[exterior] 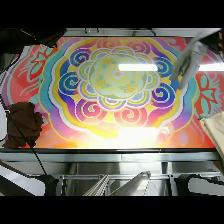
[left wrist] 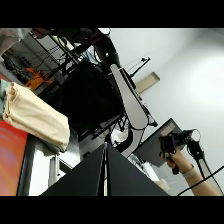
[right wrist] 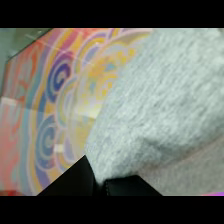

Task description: Fold the shirts.

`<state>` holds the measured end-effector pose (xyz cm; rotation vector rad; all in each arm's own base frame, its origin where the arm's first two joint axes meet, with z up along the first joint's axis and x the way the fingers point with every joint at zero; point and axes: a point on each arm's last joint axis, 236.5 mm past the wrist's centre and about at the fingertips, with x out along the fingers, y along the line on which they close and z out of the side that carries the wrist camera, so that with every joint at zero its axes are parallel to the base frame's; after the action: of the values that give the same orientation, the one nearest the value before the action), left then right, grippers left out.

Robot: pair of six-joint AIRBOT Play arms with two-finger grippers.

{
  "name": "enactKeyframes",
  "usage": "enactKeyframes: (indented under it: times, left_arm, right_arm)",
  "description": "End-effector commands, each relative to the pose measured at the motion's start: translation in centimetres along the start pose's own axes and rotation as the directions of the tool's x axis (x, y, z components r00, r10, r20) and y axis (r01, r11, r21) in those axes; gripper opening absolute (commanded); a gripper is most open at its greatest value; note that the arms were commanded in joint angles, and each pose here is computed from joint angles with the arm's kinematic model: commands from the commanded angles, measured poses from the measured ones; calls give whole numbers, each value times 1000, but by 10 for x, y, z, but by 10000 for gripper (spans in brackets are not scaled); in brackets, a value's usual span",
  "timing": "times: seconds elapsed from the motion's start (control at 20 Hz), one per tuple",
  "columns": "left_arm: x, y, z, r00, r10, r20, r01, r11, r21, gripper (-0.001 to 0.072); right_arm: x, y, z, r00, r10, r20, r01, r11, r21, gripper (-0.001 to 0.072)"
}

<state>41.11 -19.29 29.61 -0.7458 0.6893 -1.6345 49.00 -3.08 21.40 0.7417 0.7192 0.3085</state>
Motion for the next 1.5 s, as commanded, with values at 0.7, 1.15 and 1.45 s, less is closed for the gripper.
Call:
enactKeyframes:
  times: [0.7, 1.15, 1.45]
  left_arm:
    - [40, 30, -26, 988, 91, -126, -96, 995, -37, 15]
    - [34, 25, -36, 984, 72, -166, -79, 996, -39, 15]
    - [34, 22, -42, 980, 56, -192, -65, 997, -41, 15]
  right_arm:
    - [-98, -118, 32, 948, -295, 119, 269, 944, 192, 15]
    - [-170, -132, 18, 927, -366, 82, 345, 918, 194, 14]
    - [-237, -173, -68, 720, -656, -228, 694, 680, 235, 14]
